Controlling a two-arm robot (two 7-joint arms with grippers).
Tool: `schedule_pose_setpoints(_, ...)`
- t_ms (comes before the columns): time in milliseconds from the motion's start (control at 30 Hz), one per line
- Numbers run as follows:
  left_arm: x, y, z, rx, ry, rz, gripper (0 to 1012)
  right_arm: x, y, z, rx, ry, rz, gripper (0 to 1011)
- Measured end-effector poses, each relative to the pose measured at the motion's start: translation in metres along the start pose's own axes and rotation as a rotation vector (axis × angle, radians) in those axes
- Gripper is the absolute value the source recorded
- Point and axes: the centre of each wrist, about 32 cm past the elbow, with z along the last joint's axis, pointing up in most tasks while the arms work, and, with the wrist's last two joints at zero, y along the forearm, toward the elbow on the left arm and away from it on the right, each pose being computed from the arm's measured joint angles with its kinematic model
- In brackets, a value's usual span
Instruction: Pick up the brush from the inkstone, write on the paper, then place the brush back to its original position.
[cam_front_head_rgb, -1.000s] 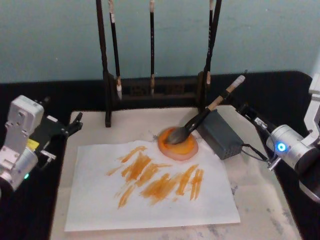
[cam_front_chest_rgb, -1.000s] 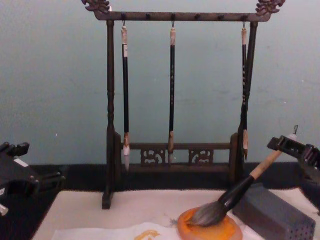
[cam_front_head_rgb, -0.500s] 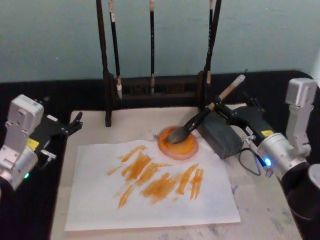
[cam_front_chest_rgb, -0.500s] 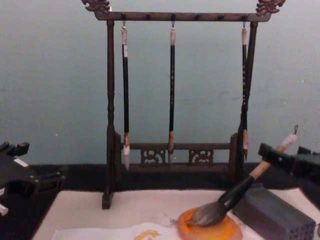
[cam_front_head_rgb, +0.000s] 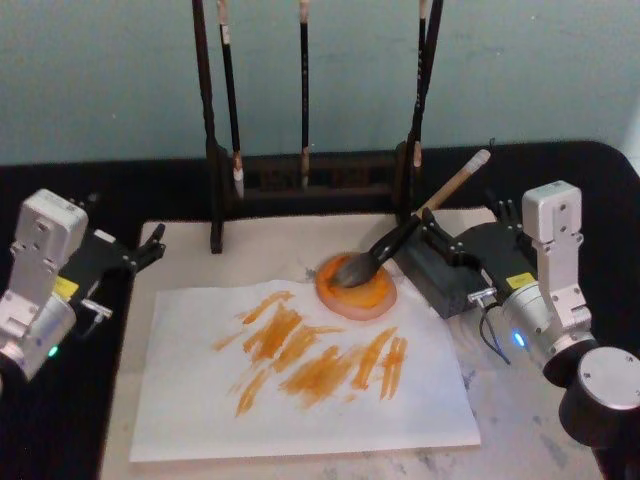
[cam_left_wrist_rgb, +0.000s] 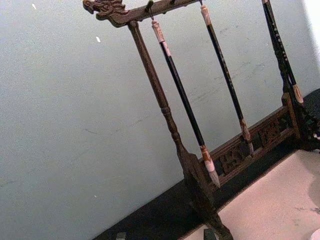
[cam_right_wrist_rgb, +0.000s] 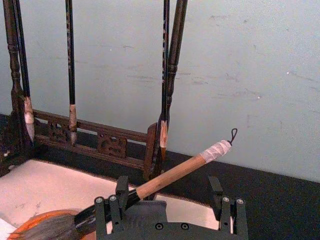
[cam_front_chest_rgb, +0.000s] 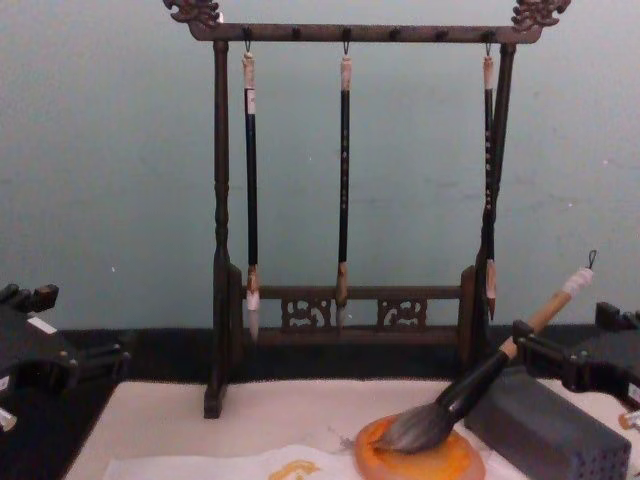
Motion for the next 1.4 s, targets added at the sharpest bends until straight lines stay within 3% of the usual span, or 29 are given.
schedule_pose_setpoints(1400,0.0,0.0,0.0,0.0,0.0,0.0,1001,0.0,-0.0001,0.0005,0.002,-0.001,0.001,1000)
